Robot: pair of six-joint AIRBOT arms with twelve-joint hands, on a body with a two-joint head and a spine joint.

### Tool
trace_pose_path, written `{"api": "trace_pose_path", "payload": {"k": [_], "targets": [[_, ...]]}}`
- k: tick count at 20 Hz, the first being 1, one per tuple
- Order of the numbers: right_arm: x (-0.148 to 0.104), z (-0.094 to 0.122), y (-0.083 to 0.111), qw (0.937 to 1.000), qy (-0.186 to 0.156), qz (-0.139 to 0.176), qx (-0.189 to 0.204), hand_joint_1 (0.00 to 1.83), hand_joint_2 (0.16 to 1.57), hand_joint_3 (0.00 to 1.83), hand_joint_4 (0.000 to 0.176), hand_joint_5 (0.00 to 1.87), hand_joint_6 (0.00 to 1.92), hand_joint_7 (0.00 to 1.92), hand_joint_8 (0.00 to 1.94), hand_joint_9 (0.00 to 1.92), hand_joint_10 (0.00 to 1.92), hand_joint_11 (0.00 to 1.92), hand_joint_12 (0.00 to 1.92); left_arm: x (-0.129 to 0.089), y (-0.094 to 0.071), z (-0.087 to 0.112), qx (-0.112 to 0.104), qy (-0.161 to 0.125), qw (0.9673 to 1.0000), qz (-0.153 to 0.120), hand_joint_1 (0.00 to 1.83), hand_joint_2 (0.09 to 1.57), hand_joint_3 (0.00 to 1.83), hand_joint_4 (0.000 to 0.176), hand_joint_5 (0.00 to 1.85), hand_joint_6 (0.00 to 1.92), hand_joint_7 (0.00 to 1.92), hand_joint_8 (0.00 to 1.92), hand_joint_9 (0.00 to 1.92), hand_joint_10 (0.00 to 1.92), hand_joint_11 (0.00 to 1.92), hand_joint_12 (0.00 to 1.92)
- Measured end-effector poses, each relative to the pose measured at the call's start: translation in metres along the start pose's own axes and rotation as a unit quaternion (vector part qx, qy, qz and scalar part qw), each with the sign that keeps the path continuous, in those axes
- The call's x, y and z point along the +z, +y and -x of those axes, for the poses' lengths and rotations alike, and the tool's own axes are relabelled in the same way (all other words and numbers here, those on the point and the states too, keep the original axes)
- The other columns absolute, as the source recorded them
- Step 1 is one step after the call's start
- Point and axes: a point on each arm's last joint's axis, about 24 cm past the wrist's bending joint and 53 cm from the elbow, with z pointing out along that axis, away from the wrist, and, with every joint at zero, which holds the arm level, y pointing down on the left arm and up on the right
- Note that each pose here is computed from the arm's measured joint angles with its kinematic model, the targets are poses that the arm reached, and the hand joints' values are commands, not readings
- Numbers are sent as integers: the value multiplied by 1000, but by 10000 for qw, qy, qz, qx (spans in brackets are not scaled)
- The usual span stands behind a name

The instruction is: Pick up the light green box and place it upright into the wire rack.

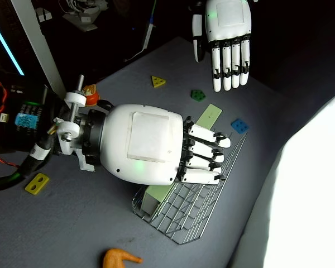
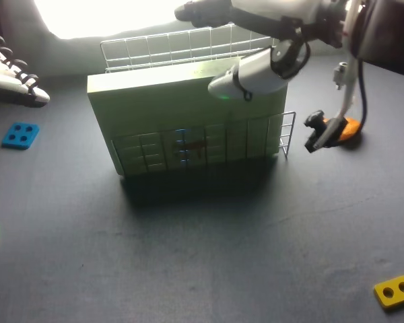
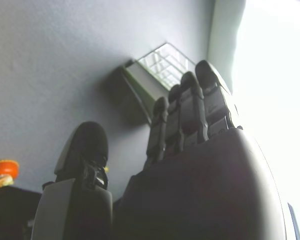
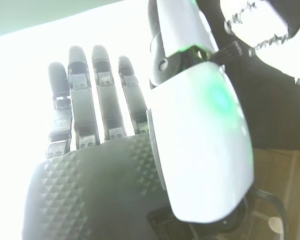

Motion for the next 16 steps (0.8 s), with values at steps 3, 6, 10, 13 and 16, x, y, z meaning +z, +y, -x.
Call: {"api": "trace_pose_path", "payload": {"k": [3,6,10,13,16], "targets": [[-18,-3,10,9999,79,89,-92,949,1067,2,0,291,9,407,6,461,8,0,1163,0,0,0,0,-2,10000,0,444,1413,0,0,104,2,104,0,102,0,0,265],[-52,-6,17,9992,150,127,-351,951,1065,2,0,292,9,408,6,463,8,0,1165,0,1,0,-10,1,10000,12,443,1414,0,0,103,1,103,0,102,0,0,259],[-83,-11,32,9971,194,244,-692,338,1200,4,0,586,65,634,20,638,54,23,1283,0,1,1,-12,-12,10000,11,361,1363,0,0,386,32,416,16,352,33,0,1043],[-101,-23,45,9949,312,339,-893,206,1263,0,0,895,230,975,157,740,611,249,1568,0,1,0,-6,-1,10000,8,398,1344,1,0,727,176,756,255,641,466,172,1473],[-120,-38,55,9921,492,387,-1083,74,1346,3,0,902,1157,1119,797,815,1358,477,1808,0,2,0,-24,-1,10000,11,505,1354,9,0,570,1166,620,1356,491,1605,301,1901]]}}
